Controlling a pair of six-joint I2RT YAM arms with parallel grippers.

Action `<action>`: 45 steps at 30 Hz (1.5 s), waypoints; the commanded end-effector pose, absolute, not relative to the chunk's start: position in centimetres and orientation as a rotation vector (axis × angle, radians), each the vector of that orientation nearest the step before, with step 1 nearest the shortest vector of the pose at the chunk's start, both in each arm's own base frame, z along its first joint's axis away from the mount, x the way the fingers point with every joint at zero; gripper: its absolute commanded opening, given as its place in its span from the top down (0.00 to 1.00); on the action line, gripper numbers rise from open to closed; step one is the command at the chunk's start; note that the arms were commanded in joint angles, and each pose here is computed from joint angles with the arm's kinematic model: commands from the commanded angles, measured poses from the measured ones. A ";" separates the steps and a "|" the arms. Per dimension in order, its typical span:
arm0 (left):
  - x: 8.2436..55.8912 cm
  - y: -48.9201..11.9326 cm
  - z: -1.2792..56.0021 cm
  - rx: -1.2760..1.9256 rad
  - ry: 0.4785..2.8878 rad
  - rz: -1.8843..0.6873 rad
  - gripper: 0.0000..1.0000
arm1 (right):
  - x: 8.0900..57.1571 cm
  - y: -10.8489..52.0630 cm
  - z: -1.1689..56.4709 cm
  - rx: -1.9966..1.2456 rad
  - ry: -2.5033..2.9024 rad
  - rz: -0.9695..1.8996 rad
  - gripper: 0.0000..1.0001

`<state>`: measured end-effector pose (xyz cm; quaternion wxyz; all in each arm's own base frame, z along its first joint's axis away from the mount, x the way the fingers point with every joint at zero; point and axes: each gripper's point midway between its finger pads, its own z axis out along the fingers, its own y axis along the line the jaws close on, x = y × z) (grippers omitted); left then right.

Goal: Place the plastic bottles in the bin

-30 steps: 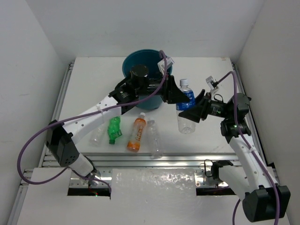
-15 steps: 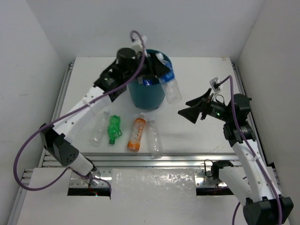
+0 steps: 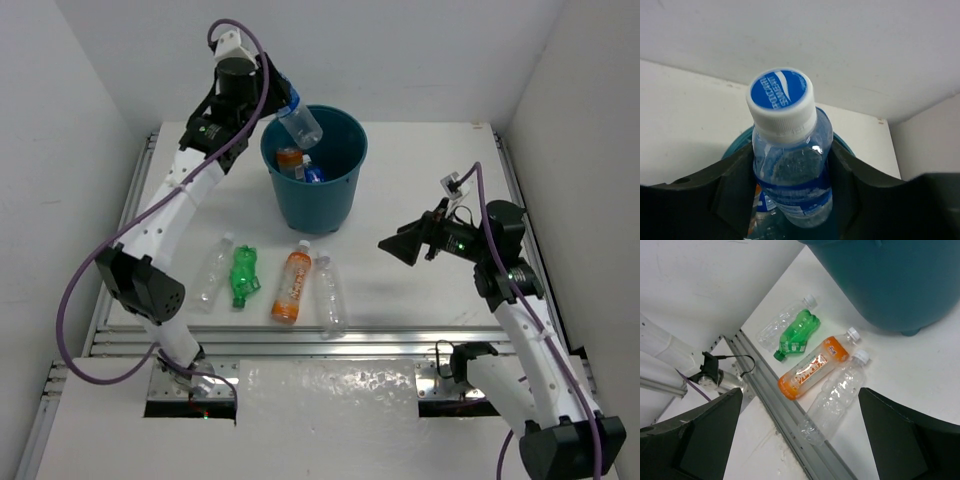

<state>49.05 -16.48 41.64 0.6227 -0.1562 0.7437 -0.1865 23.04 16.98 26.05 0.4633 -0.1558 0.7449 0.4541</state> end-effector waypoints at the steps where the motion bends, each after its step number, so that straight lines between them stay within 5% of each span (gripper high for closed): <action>1: 49.9 -16.7 40.1 -0.339 1.744 -0.397 0.48 | 23.3 17.8 24.5 -0.372 1.885 1.163 0.01; 3: 49.9 -16.9 38.6 -0.340 1.776 -0.405 0.33 | 23.7 18.9 22.4 -0.359 1.990 1.108 0.01; 10: 47.2 -19.6 40.4 -0.260 1.768 -0.512 0.08 | 23.9 22.3 15.6 -0.232 2.301 0.735 0.01; 23: 36.4 -14.4 46.8 -0.267 1.629 -0.459 0.02 | 20.6 28.6 5.4 -0.509 2.558 0.213 0.04; 28: 32.8 -12.5 46.4 -0.265 1.616 -0.464 0.01 | 19.7 27.5 1.6 -0.501 2.634 0.136 0.16; 31: 31.9 -12.6 44.9 -0.241 1.644 -0.478 0.01 | 19.0 25.8 0.0 -0.473 2.653 0.079 0.38; 32: 31.9 -13.3 43.6 -0.210 1.677 -0.494 0.01 | 18.5 24.7 -0.5 -0.468 2.663 0.054 0.55; 34: 31.7 -14.0 42.3 -0.162 1.710 -0.511 0.01 | 18.3 24.2 0.1 -0.440 2.638 0.080 0.66; 40: 30.0 -20.1 35.3 0.094 1.864 -0.777 0.00 | 18.5 22.4 8.5 -0.460 2.347 0.308 0.71; 45: 24.5 -26.8 34.9 0.428 1.775 -1.257 0.00 | 19.5 21.7 17.8 -0.512 2.075 0.511 0.72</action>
